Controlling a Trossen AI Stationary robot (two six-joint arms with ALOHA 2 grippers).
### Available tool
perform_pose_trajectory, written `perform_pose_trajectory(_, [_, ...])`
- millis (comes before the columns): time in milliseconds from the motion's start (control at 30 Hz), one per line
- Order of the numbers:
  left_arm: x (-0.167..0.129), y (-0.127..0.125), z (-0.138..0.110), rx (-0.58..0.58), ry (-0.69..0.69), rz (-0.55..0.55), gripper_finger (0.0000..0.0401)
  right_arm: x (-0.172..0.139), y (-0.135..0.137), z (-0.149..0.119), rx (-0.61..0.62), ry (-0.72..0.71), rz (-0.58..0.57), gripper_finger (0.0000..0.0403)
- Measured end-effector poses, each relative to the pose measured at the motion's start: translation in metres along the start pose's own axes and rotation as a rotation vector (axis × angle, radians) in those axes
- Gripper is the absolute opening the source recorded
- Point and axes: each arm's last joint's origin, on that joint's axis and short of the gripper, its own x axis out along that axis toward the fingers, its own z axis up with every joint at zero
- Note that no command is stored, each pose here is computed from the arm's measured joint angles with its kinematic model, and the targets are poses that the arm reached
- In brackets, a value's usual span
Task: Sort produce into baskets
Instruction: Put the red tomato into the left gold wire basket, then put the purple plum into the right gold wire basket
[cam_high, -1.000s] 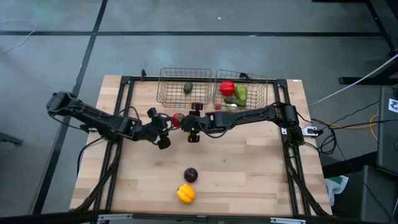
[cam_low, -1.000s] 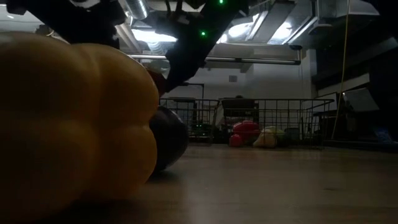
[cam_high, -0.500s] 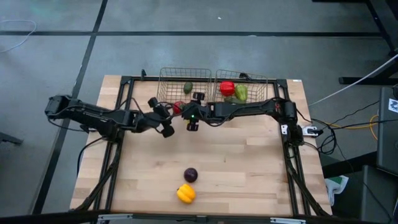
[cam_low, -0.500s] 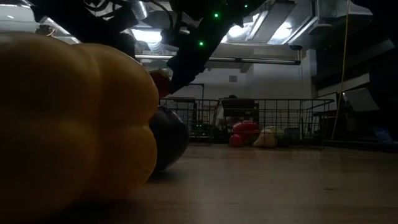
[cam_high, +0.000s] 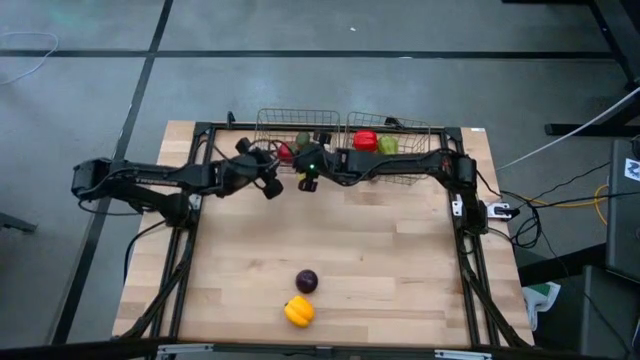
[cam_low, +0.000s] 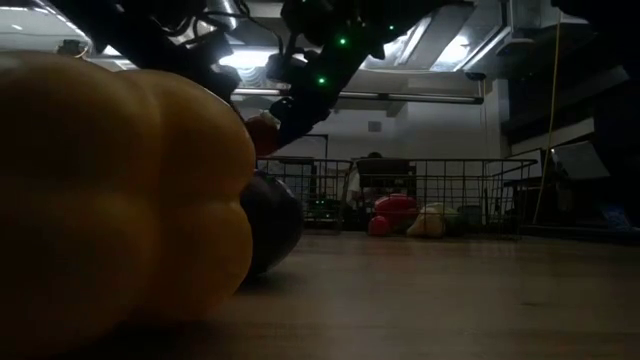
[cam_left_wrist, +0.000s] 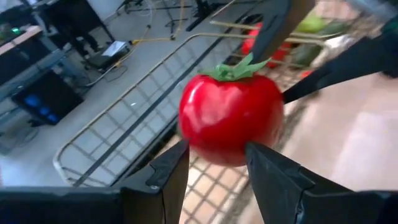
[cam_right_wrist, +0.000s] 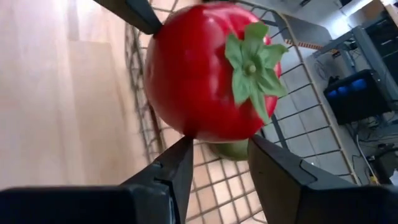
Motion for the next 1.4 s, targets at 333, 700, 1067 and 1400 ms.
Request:
perform_pose_trajectory(333, [0.01,0.017,-0.002,-0.017,0.03,0.071,0.0159,0.01,-0.022,-0.005,0.038,0.002,-0.025,0.0152])
perform_pose_trajectory(700, [0.013,0.022,-0.003,-0.077,0.039,0.094,0.0159,0.012,-0.025,-0.005,0.046,-0.002,-0.035,0.0152])
perform_pose_trajectory(1067, [0.012,0.018,-0.003,-0.091,0.033,-0.011,0.0159,0.012,-0.024,-0.008,0.035,0.021,-0.032,0.0152])
perform_pose_trajectory(1400, [-0.001,-0.008,0.001,-0.043,-0.012,-0.302,0.0159,-0.038,-0.013,-0.001,-0.043,0.098,0.01,0.0152])
